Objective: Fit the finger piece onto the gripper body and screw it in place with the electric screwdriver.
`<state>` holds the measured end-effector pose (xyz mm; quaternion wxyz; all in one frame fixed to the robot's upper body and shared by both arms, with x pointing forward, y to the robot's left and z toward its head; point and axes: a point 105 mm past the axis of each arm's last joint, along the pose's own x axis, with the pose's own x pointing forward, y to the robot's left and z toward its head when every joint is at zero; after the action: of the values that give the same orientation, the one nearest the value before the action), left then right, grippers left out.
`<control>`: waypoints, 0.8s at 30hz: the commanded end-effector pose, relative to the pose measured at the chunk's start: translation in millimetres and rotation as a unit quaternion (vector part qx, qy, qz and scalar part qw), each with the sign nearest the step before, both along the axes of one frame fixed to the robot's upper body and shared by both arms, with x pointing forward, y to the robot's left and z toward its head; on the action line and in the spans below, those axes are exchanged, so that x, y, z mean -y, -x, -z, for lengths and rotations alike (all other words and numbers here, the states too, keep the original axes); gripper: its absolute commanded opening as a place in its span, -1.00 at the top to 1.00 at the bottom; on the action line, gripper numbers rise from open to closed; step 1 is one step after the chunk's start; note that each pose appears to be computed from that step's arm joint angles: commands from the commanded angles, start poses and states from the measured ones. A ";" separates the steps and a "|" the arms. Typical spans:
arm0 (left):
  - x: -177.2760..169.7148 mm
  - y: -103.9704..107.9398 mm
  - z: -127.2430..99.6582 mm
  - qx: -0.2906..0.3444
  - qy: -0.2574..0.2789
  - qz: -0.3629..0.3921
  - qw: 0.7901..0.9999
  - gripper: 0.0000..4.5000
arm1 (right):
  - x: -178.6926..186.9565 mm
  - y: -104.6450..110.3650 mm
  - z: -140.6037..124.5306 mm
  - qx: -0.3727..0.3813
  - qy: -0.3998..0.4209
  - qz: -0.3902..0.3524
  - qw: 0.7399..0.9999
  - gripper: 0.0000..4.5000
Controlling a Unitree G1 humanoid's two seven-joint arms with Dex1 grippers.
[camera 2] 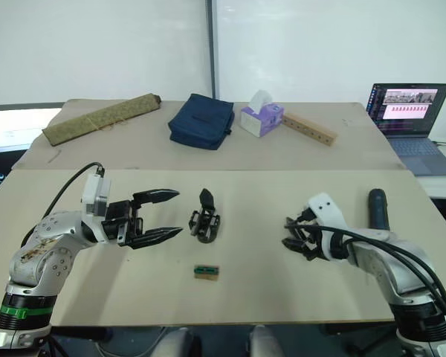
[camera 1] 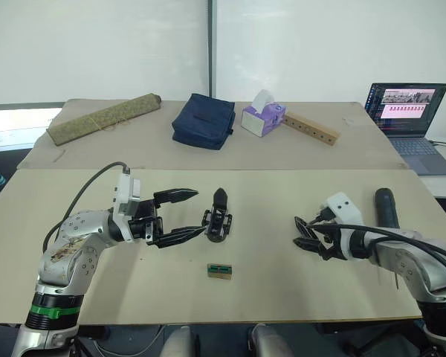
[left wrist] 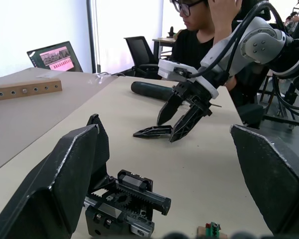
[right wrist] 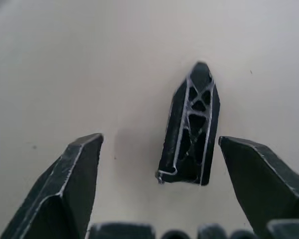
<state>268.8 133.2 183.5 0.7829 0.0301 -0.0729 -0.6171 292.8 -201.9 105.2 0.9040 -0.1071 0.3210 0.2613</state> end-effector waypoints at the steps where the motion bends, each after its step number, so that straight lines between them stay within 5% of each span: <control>1: -0.6 0.8 -8.2 0.021 -0.001 0.002 1.000 -1.00 | 8.0 -6.5 -15.7 0.017 0.006 0.003 1.000 -0.75; 13: 0.4 1.8 -7.7 0.020 0.001 0.003 1.000 -1.00 | 11.1 -10.2 7.7 -0.042 0.011 0.013 0.999 -0.75; 22: -0.5 2.1 -7.8 0.018 0.000 0.000 1.000 -1.00 | 8.5 -7.6 11.1 -0.044 0.016 0.006 0.999 0.50; 24: -0.2 1.9 -7.8 0.017 0.001 0.000 1.000 -1.00 | 10.7 -8.9 8.9 -0.033 0.021 0.010 0.999 0.50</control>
<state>269.5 133.4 183.1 0.7849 0.0293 -0.0718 -0.6148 301.3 -214.2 91.7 0.8905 -0.1049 0.3685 0.2454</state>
